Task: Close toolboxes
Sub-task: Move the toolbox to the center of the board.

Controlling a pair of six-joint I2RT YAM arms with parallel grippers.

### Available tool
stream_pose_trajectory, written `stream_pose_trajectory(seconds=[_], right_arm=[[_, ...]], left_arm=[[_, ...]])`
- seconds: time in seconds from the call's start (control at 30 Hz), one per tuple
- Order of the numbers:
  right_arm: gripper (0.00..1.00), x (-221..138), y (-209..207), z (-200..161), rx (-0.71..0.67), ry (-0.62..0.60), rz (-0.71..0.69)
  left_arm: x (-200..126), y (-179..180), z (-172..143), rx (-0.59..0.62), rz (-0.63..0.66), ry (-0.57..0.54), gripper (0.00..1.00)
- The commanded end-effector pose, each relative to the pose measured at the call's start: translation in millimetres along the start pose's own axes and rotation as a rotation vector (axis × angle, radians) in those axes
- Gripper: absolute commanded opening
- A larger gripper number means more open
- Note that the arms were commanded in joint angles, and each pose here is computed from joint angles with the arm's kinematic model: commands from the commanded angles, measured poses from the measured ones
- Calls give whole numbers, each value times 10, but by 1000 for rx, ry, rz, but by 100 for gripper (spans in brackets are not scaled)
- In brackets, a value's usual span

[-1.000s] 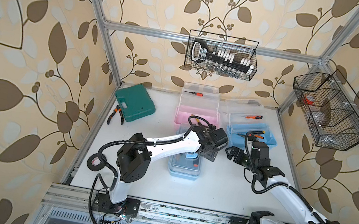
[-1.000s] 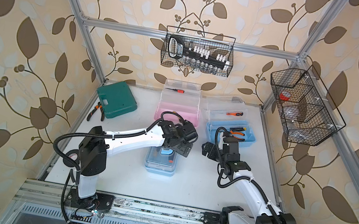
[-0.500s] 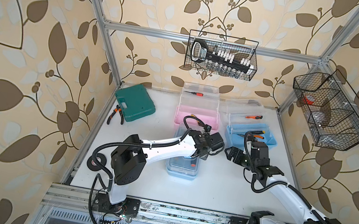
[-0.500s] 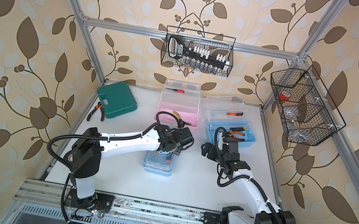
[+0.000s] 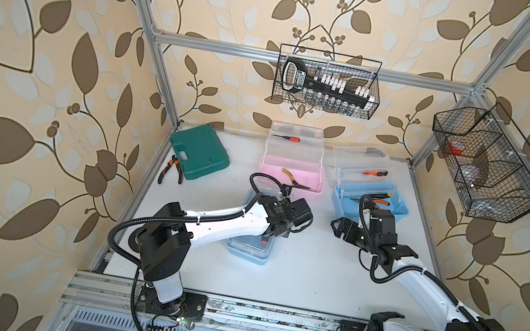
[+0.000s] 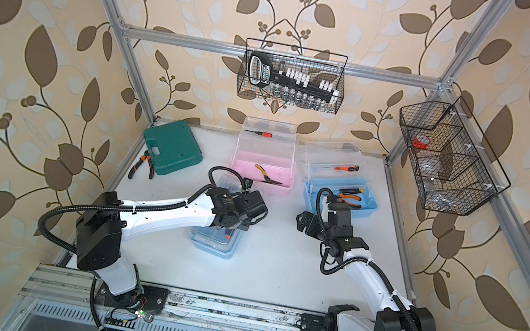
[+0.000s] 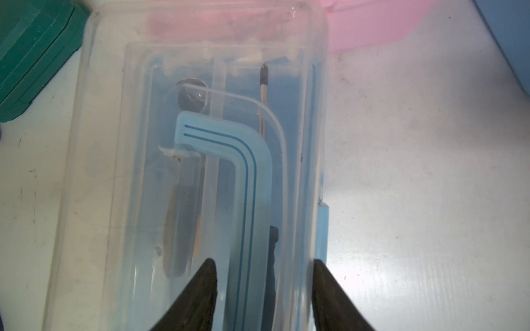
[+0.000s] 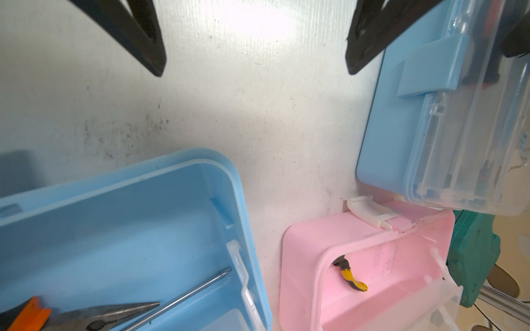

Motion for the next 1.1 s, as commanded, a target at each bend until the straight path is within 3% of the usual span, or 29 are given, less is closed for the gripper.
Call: stream_pose_trajectory(seconds=[0.0, 0.37, 0.57, 0.77, 1.07], right_arm=[[94, 16, 16, -6, -11, 12, 19], [93, 7, 35, -1, -10, 9, 35], [92, 33, 66, 9, -4, 13, 58], [91, 36, 89, 27, -8, 11, 63], [90, 78, 106, 57, -15, 18, 64]], left_arm=[[304, 476, -464, 7, 212, 245, 51], [330, 1113, -489, -119, 275, 272, 52], [401, 1347, -320, -178, 249, 265, 54], [555, 1389, -49, -174, 211, 255, 56], [979, 1166, 308, -86, 130, 266, 56]])
Point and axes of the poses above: each gripper's point midway between its finger pads, its own x axis out along the fingers, its own y axis along the line the jaws close on, z = x × y, the point moved 7 cm from there along -x, back along the fingers, and after that the axes turned 6 degrees about -x, right-handed, at the moved point
